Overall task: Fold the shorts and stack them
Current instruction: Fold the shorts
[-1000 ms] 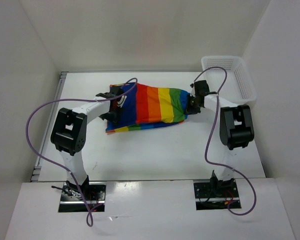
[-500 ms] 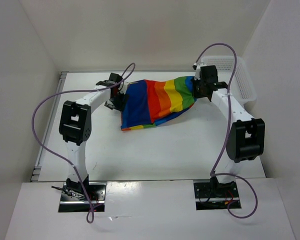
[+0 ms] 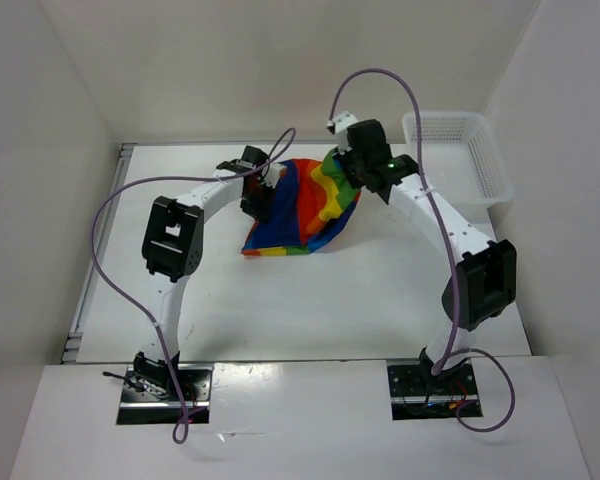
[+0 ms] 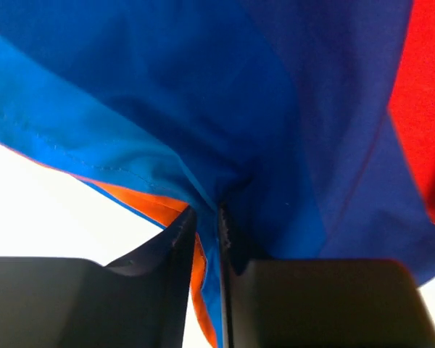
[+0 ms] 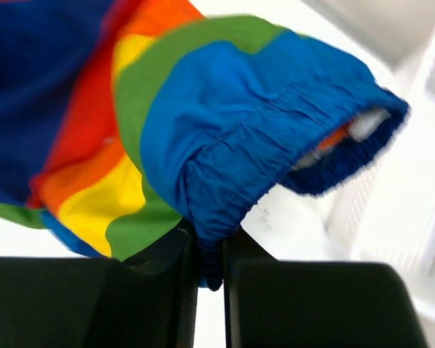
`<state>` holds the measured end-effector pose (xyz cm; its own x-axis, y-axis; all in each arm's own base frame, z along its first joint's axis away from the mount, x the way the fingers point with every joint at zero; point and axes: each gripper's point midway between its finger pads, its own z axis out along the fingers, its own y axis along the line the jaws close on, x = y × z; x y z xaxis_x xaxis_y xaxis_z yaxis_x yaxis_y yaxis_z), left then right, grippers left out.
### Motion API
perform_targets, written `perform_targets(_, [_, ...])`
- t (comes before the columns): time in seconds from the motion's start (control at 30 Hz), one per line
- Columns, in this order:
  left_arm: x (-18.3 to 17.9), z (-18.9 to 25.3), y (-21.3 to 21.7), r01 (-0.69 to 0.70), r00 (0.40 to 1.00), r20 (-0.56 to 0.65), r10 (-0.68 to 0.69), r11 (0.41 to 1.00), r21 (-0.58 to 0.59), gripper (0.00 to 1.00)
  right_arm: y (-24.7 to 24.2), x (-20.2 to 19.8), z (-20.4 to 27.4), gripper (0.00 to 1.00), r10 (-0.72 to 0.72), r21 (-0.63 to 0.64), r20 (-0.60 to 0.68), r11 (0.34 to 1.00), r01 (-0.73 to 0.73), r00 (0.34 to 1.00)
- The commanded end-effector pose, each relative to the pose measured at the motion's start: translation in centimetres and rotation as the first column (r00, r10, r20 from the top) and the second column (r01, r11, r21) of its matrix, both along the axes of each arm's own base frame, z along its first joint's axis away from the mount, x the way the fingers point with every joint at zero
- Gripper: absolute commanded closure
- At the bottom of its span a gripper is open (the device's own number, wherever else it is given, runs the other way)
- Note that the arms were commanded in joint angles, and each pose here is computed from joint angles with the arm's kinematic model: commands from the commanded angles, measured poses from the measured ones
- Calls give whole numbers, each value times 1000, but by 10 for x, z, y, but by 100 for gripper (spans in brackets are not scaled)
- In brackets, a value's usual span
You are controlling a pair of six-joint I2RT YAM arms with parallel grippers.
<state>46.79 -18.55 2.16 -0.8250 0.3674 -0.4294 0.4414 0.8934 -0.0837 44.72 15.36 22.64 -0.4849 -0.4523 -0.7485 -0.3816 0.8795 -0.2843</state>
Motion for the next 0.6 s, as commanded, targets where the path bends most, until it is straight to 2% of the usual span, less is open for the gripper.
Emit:
perform_targets(0.0, [-11,-26,-21,52,994,-88,-62,993,-108,76,57,-4,16,100,119,-25,53,993,-118,991])
perform_targets(0.17, [-12,-32,-29,68,992,-99,-83,986,-150,80,113,-17,2,100,242,-15,24,970,-242,970])
perform_targets(0.37, [-14,-12,-29,74,993,-73,-89,980,-184,80,157,-17,-24,100,323,9,-24,946,-323,946])
perform_targets(0.47, [-18,-8,-15,50,995,-75,-64,982,-184,80,164,-8,-35,100,323,5,-37,946,-323,946])
perform_targets(0.57, [-21,-8,-4,29,996,-77,-42,987,-160,80,155,3,-20,100,252,-19,27,968,-251,967])
